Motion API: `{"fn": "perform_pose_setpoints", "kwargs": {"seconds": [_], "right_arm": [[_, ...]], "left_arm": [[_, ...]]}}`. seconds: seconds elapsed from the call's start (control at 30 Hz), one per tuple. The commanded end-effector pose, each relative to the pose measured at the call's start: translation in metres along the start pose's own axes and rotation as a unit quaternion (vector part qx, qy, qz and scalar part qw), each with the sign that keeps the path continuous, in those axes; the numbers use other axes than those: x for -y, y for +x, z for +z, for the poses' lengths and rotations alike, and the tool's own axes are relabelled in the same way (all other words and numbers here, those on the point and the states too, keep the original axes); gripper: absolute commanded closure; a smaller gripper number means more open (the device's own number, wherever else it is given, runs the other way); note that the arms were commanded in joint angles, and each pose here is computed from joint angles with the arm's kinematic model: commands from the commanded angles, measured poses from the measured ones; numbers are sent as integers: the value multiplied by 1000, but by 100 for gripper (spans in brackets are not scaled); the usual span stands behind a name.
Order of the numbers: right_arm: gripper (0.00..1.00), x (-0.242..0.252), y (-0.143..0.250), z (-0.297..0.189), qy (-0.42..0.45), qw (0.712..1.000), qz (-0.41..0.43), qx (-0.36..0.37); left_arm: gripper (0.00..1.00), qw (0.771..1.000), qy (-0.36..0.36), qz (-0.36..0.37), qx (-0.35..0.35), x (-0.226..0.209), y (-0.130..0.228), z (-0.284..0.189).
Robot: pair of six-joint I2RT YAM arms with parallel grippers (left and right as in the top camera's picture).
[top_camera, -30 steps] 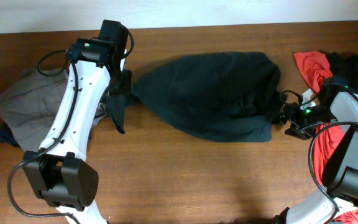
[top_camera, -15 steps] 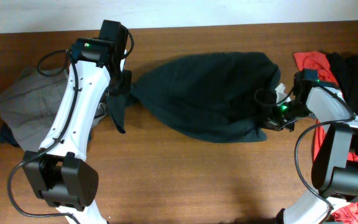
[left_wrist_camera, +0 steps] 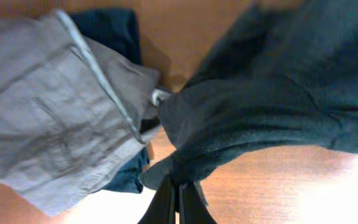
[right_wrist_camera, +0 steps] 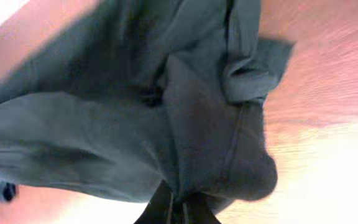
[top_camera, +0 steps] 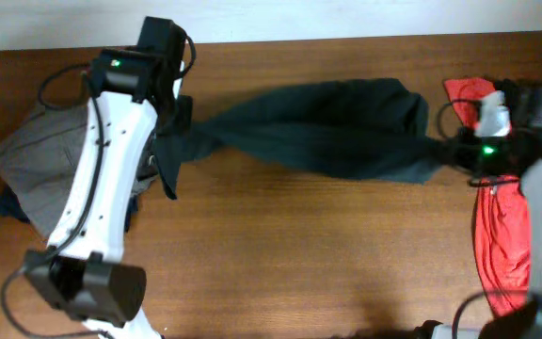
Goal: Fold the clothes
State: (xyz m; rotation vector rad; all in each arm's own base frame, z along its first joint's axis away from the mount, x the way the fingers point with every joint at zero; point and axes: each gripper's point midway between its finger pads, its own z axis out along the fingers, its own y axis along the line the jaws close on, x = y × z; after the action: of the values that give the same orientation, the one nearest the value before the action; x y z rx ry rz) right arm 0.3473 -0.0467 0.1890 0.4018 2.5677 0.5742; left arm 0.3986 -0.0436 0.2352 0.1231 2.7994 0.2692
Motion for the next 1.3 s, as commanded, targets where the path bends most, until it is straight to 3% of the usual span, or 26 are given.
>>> {"fn": "perform_pose_setpoints", "kwargs": {"seconds": [0.0, 0.5, 0.73, 0.87, 1.03, 1.27], "right_arm": [[92, 3, -10, -23, 2, 999, 3, 39], [92, -2, -1, -13, -16, 999, 29, 10], [88, -13, 13, 37, -23, 998, 18, -62], [88, 4, -2, 71, -11, 997, 44, -57], [76, 18, -14, 87, -10, 998, 44, -44], [62, 27, 50, 80, 36, 982, 87, -166]], "left_arm": [[100, 997, -17, -16, 79, -20, -9, -51], [100, 995, 4, -19, 103, -13, -20, -54], [100, 999, 23, -3, 38, 9, -24, 0], [100, 1000, 19, 7, -5, 17, -22, 36], [100, 999, 18, 18, -23, 21, -20, 52], [100, 999, 18, 22, -23, 21, -20, 52]]}}
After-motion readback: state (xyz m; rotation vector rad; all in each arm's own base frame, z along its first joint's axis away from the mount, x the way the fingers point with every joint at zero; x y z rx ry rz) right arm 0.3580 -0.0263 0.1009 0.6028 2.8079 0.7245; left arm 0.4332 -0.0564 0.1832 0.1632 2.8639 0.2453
